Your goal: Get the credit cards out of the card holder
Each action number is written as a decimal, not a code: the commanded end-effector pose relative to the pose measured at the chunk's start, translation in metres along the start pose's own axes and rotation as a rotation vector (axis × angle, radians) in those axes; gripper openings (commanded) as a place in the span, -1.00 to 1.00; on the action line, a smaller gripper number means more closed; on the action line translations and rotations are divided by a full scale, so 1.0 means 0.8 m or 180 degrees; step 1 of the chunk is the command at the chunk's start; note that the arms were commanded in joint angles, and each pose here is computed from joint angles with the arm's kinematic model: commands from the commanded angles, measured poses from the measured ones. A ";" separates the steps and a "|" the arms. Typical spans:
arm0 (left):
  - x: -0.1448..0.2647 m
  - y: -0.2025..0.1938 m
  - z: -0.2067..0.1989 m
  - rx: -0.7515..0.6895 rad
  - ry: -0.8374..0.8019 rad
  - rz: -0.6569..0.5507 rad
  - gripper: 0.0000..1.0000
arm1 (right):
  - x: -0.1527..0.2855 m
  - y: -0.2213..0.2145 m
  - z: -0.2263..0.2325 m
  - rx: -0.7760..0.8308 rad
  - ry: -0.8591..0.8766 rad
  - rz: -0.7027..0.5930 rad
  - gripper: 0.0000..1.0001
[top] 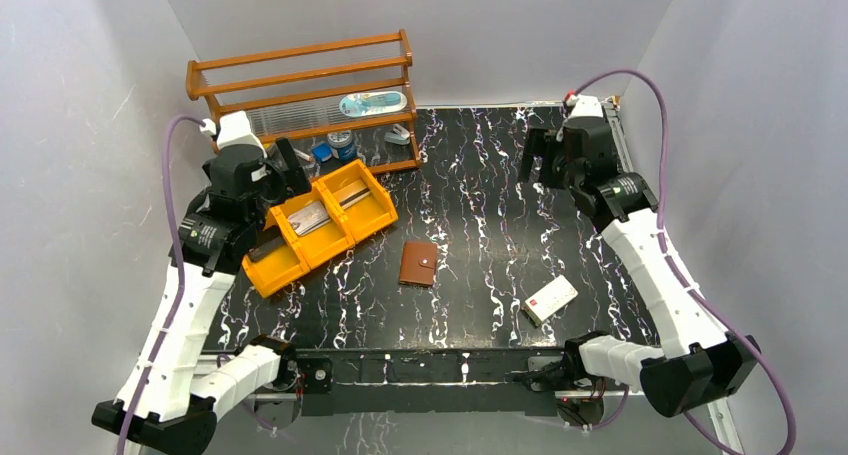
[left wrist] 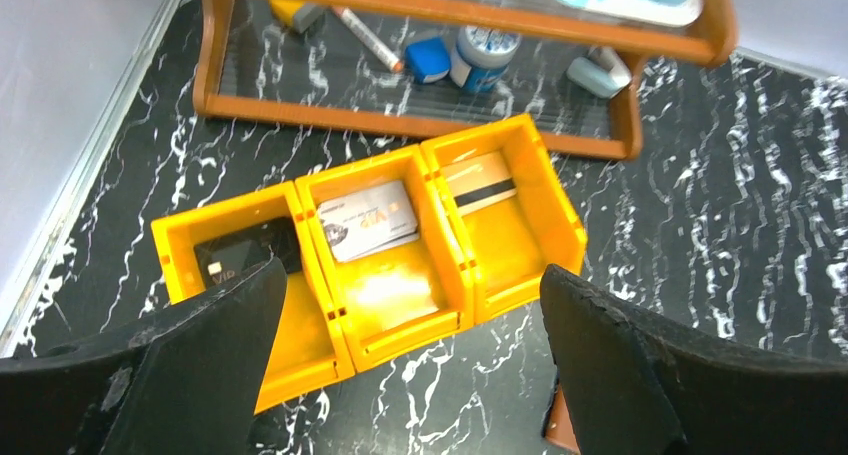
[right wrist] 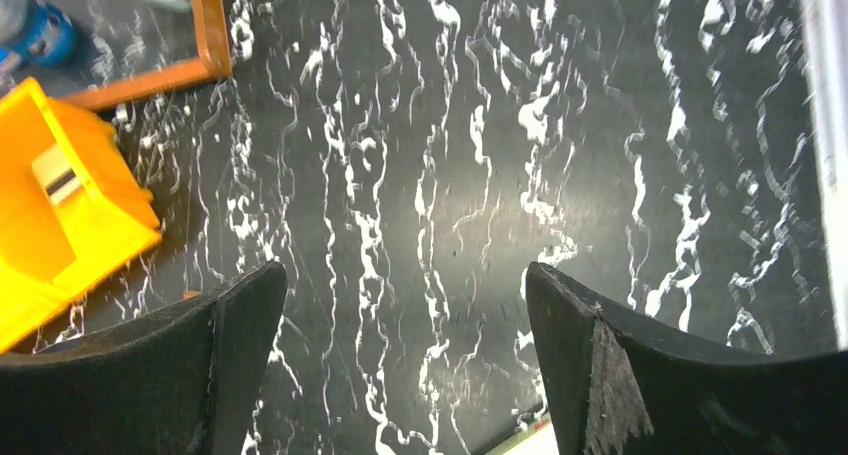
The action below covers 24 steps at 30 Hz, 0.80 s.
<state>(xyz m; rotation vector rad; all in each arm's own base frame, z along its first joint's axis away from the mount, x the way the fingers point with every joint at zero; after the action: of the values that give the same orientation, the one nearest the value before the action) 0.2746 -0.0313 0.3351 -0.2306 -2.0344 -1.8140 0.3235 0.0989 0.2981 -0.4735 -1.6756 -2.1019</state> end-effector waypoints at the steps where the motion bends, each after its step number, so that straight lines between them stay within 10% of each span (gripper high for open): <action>1: -0.005 -0.018 0.011 0.0171 0.0064 -0.0028 0.97 | 0.008 -0.026 0.002 -0.0266 0.0336 0.0063 0.97; 24: -0.066 -0.154 -0.045 0.0594 -0.0599 0.1170 0.97 | 0.019 -0.159 0.020 -0.1086 0.1368 0.1002 0.97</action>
<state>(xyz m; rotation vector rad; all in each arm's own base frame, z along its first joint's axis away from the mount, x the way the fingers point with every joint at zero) 0.2649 -0.0622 0.1977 -0.6372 -2.0459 -1.4815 0.2431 0.1256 0.1865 -0.4514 -1.0014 -2.0627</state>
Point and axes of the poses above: each gripper's point midway between its finger pads, its own x axis back along the fingers, its own z axis along the line the jaws close on, y = z × x, the point moved 1 cm from there along x, back along the fingers, and after that the axes turned 5 degrees about -x, right-handed, at the moved point
